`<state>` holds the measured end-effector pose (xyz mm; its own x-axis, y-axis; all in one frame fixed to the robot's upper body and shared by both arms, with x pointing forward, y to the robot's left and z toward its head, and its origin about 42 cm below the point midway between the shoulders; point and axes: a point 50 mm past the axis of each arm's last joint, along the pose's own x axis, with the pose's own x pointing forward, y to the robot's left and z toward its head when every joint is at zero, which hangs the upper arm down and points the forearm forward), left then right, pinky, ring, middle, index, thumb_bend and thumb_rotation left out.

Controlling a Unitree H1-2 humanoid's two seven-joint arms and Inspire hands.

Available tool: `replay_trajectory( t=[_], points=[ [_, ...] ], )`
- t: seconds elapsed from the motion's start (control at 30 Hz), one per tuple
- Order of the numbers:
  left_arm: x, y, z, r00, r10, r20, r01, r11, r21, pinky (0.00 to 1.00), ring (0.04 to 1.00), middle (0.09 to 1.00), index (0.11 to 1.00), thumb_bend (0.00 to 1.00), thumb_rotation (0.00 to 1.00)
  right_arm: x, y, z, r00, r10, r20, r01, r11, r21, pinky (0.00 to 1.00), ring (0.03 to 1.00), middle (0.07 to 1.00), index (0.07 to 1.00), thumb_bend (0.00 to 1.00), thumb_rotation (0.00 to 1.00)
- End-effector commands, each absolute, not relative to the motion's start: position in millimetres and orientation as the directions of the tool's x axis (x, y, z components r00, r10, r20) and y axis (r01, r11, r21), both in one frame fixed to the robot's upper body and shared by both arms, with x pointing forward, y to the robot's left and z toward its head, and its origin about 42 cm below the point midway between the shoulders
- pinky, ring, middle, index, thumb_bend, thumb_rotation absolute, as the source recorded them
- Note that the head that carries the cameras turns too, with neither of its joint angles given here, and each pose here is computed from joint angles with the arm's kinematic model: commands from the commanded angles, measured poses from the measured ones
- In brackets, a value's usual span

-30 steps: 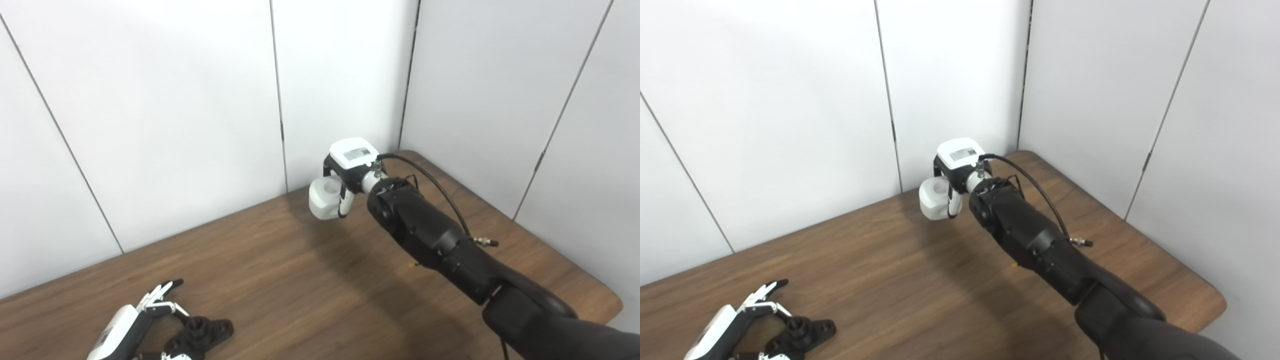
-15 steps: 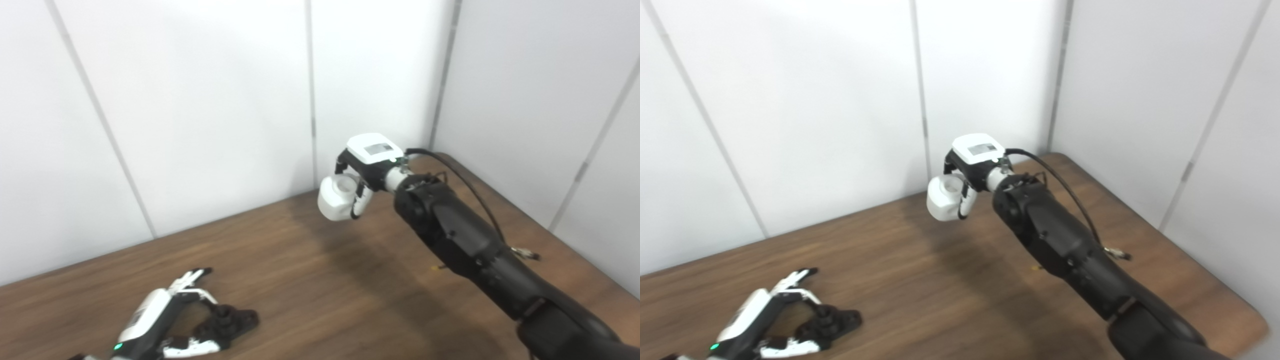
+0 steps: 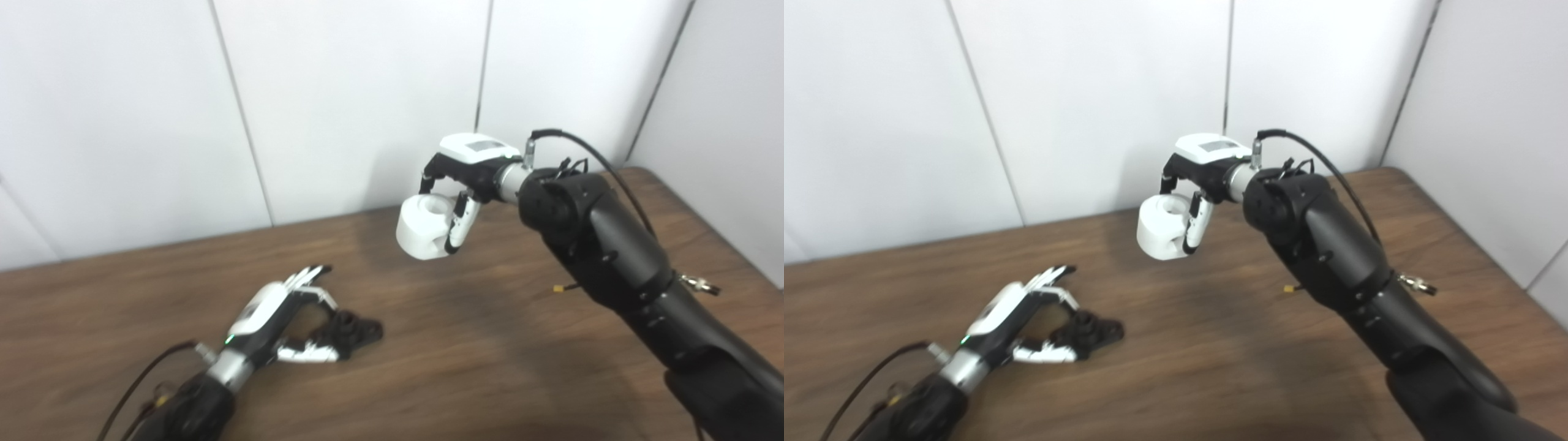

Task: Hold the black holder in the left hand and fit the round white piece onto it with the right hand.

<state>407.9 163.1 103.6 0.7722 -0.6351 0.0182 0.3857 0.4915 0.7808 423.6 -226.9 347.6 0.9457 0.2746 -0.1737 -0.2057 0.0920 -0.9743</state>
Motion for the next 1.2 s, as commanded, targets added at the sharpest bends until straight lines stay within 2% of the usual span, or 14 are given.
replay_trajectory(
  t=[0.0,0.47,0.73,1.17],
  points=[
    [366,147,43,0.747,-0.636,-0.193,0.542,0.415,0.730,1.00,1.000,0.962,0.483,0.52,0.06,421,-213,383,0.945,0.314,-0.090,-0.122,0.085,-0.989,0.79,0.846,0.763,0.484,0.52,0.13],
    [367,123,46,0.739,-0.649,-0.179,0.543,0.418,0.728,1.00,1.000,0.959,0.482,0.52,0.06,414,-172,369,0.878,0.452,-0.155,-0.181,0.013,-0.983,0.75,0.829,0.761,0.484,0.52,0.14],
    [366,117,48,0.740,-0.649,-0.174,0.538,0.417,0.733,1.00,1.000,0.955,0.481,0.52,0.06,418,-154,357,0.856,0.484,-0.182,-0.203,-0.009,-0.979,0.68,0.796,0.753,0.483,0.52,0.14],
    [365,111,50,0.739,-0.653,-0.168,0.536,0.417,0.734,1.00,1.000,0.949,0.481,0.52,0.06,417,-139,347,0.841,0.496,-0.214,-0.240,-0.012,-0.971,0.70,0.805,0.756,0.483,0.52,0.14]
  ],
)
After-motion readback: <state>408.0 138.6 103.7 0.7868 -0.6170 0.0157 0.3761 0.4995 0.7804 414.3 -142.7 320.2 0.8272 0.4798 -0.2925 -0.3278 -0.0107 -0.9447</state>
